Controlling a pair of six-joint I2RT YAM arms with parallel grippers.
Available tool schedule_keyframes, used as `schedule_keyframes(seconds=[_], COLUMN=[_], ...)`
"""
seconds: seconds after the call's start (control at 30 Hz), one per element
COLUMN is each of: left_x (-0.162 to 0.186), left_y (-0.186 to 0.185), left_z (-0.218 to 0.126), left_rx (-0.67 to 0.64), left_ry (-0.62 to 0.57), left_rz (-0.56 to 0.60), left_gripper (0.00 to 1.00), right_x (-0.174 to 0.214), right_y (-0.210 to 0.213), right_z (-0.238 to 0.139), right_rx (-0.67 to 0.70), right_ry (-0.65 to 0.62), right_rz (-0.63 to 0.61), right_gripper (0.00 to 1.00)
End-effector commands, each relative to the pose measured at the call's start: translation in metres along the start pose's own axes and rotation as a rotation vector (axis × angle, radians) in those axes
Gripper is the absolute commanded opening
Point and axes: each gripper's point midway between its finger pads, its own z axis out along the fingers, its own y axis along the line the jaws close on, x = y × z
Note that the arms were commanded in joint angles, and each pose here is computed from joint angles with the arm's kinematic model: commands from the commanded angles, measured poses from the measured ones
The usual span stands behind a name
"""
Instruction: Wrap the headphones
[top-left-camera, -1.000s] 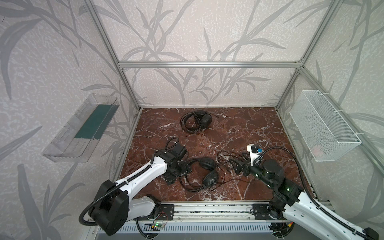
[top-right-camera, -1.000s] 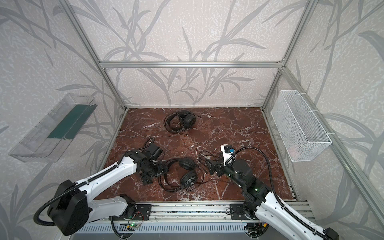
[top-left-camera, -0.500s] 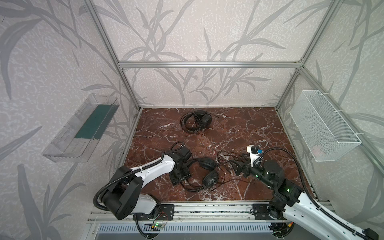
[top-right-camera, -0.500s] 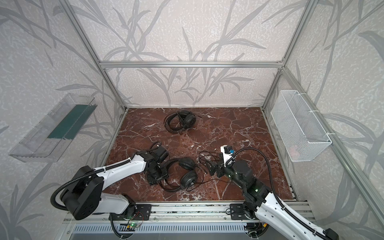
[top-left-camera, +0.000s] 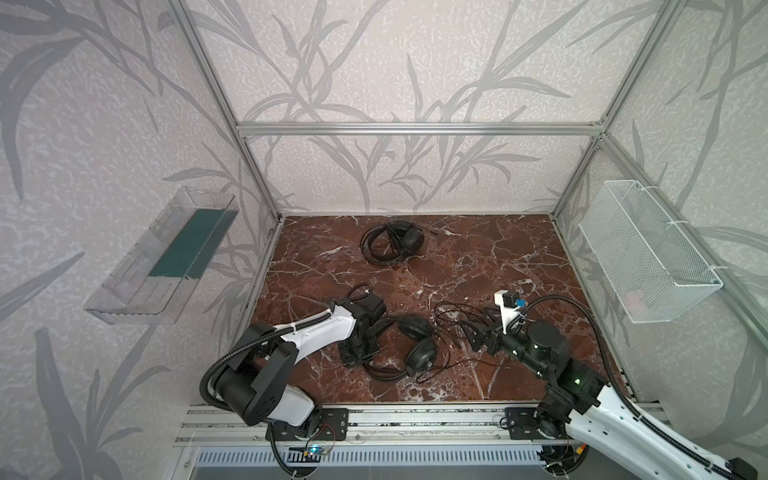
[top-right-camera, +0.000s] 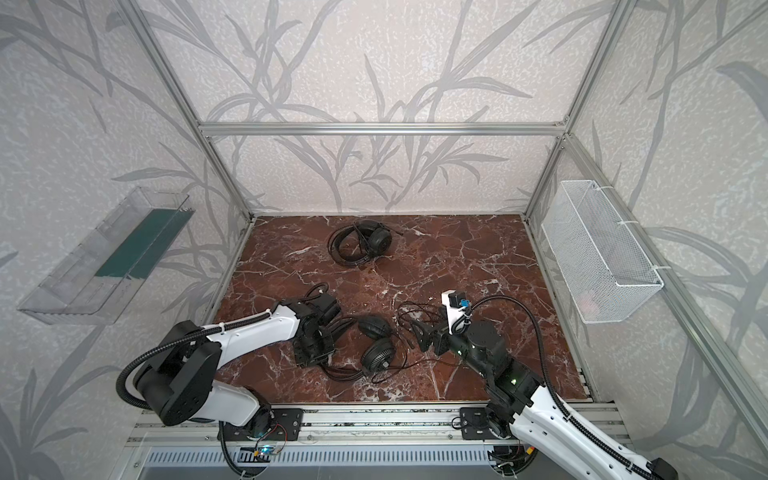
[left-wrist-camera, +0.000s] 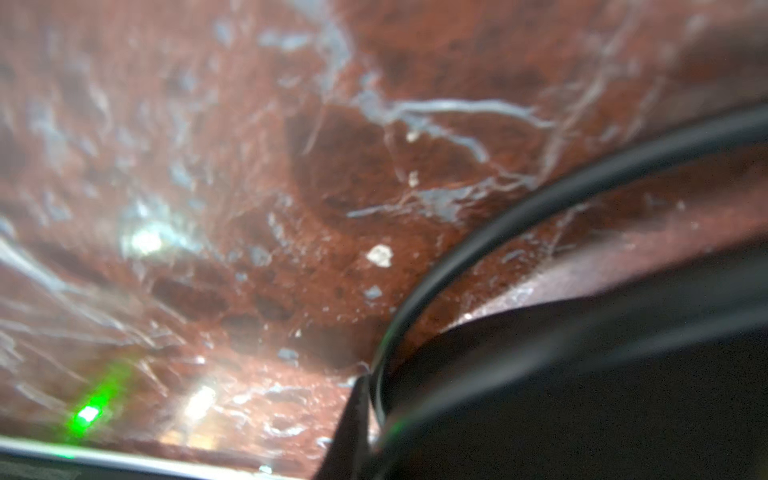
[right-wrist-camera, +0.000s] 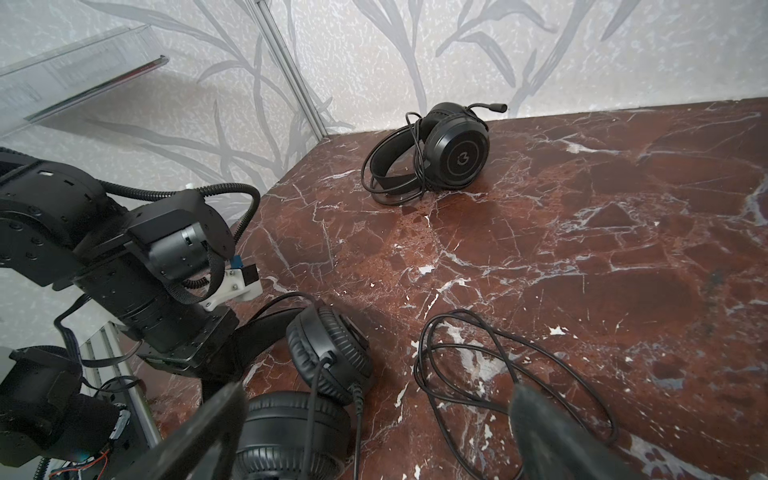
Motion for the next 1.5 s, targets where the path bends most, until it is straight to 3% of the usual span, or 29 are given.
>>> schedule_keyframes(seconds=[0.0, 0.1, 0.3, 0.37, 0.53, 0.63, 0.73, 0.83, 1.0, 1.1, 1.3, 1.47], left_x=[-0.020, -0.040, -0.076, -0.081, -0.070, -0.060, -0.055, -0.049, -0.046, -0.048, -0.055, -0.063], left_y=[0.008, 0.002, 0.000, -0.005, -0.010, -0.008, 0.001, 0.010, 0.000, -0.009, -0.007, -0.010], left_z=[-0.027, -0.074, -0.202, -0.251, -0.353, -0.390, -0.435, -0.471, -0.489, -0.488, -0.488, -0.483], left_rx=[-0.094, -0.093, -0.039, 0.059, 0.298, 0.340, 0.403, 0.489, 0.575, 0.596, 0.566, 0.555], left_ry=[-0.099, -0.214, -0.517, -0.637, -0.818, -0.843, -0.942, -1.041, -1.045, -1.021, -1.041, -1.019], left_rz=[0.068, 0.122, 0.147, 0.152, 0.150, 0.180, 0.157, 0.110, 0.099, 0.093, 0.071, 0.061], left_gripper=[0.00, 0.00, 0.00, 0.00, 0.00, 0.00, 0.00, 0.00, 0.00, 0.00, 0.00, 0.00], right_x=[-0.014, -0.028, -0.060, -0.074, -0.111, -0.137, -0.153, -0.153, -0.130, -0.117, -0.077, -0.043], right_y=[0.009, 0.015, 0.027, 0.031, 0.042, 0.049, 0.054, 0.068, 0.094, 0.106, 0.115, 0.089], right_z=[-0.005, -0.011, -0.026, -0.032, -0.048, -0.062, -0.063, -0.049, -0.006, 0.010, 0.051, 0.084], right_rx=[-0.027, -0.041, -0.078, -0.080, -0.085, -0.089, -0.099, -0.164, -0.316, -0.374, -0.396, -0.283], right_ry=[-0.034, -0.069, -0.159, -0.196, -0.300, -0.386, -0.456, -0.425, -0.288, -0.290, -0.187, -0.136], right_rz=[-0.005, -0.017, -0.015, -0.035, -0.109, -0.142, -0.134, -0.154, -0.164, -0.175, -0.257, -0.263], right_gripper=[0.99, 0.99, 0.99, 0.99, 0.99, 0.99, 0.99, 0.99, 0.99, 0.99, 0.99, 0.99])
